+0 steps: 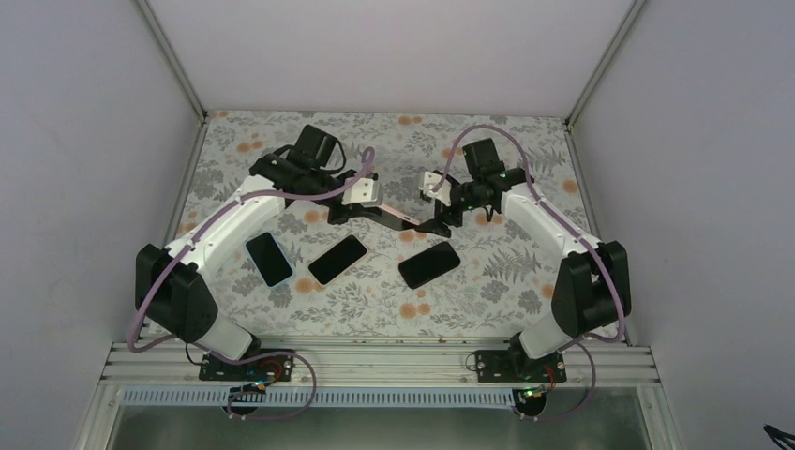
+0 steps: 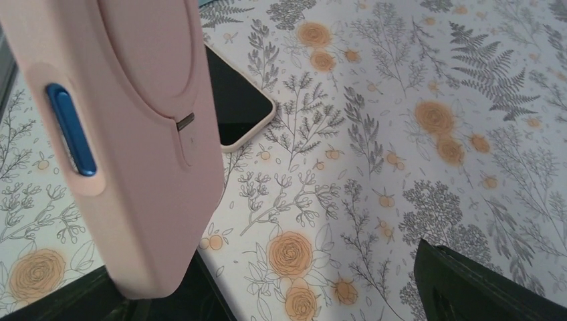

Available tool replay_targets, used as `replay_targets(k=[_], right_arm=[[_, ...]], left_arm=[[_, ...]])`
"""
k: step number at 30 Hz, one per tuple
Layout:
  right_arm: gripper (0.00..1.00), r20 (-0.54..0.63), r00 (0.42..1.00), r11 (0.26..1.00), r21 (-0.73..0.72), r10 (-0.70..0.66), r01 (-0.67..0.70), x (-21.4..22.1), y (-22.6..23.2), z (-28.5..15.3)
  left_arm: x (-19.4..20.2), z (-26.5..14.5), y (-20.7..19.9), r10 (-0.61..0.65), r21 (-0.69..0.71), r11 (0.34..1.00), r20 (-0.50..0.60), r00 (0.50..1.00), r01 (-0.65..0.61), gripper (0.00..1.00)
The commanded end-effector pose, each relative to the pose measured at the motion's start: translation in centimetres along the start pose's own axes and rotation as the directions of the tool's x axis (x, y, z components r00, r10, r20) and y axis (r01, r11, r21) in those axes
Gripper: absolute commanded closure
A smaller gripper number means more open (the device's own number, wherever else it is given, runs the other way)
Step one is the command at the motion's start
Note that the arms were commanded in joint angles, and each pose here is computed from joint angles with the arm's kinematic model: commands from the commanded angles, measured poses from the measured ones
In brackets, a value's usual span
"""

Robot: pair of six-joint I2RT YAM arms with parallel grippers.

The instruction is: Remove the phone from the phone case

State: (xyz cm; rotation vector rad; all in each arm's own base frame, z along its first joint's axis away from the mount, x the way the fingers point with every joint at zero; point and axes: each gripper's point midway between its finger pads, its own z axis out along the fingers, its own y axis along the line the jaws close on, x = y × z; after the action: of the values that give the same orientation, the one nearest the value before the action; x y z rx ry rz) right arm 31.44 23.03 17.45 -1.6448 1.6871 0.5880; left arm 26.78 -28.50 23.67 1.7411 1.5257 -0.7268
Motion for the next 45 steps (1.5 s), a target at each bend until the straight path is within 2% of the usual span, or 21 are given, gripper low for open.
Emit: replay_targets(k=[1, 4, 10, 15, 19, 23, 25, 27, 33, 45], right_arm=[[0.02, -0.06, 0.995, 0.993, 0.082, -0.081, 0.086, 0.6, -2.9, -0.3], [0.03, -0.079, 0.993, 0.989, 0.109, -0.091, 0.1, 1.0, -4.2, -0.5], [0.03, -0.086, 0.989, 0.981, 0.147, -0.117, 0.129, 0.3, -6.3, -1.8], [0.03, -0.104, 0.988, 0.972, 0.195, -0.117, 0.135, -0.1, -8.2, -3.0], [0.04, -0.097, 0.991, 0.991, 0.089, -0.096, 0.104, 0.0, -5.5, -3.2], [0.07, -0.038, 0.996, 0.997, -0.012, -0.078, 0.077, -0.4, -0.2, -3.9], [0.1, -0.004, 0.998, 0.997, -0.044, -0.058, 0.057, -0.7, 2.2, -4.0], [0.18, 0.014, 0.999, 0.997, -0.071, -0.038, 0.038, -0.9, 4.0, -4.0], [0.31, 0.062, 0.998, 0.991, -0.136, 0.002, 0.007, -1.7, 6.7, -4.4], [0.37, 0.075, 0.997, 0.992, -0.127, 0.011, -0.001, -2.3, 7.0, -3.3]], left_arm=[[-4.7, -3.0, -4.6, 0.225, 0.11, 0.962, 0.197, 0.954, -0.25, 0.98], [-5.0, -3.2, -5.4, 0.216, 0.144, 0.958, 0.217, 0.952, -0.25, 0.98], [-3.8, -2.7, -6.3, 0.183, 0.231, 0.947, 0.188, 0.965, -0.224, 0.98], [-3.7, -2.6, -5.9, 0.176, 0.224, 0.951, 0.174, 0.969, -0.213, 0.98], [-3.8, -2.4, -5.2, 0.198, 0.186, 0.955, 0.181, 0.963, -0.231, 0.98], [-4.0, -2.1, -3.8, 0.215, 0.124, 0.962, 0.203, 0.955, -0.243, 0.98], [-4.1, -2.1, -3.2, 0.225, 0.096, 0.963, 0.226, 0.948, -0.252, 0.98], [-4.1, -1.8, -2.9, 0.228, 0.092, 0.962, 0.239, 0.944, -0.256, 0.98], [-3.7, -1.2, -2.3, 0.206, 0.115, 0.965, 0.227, 0.952, -0.236, 0.98], [-3.6, -1.3, -2.6, 0.212, 0.11, 0.964, 0.227, 0.951, -0.241, 0.98]])
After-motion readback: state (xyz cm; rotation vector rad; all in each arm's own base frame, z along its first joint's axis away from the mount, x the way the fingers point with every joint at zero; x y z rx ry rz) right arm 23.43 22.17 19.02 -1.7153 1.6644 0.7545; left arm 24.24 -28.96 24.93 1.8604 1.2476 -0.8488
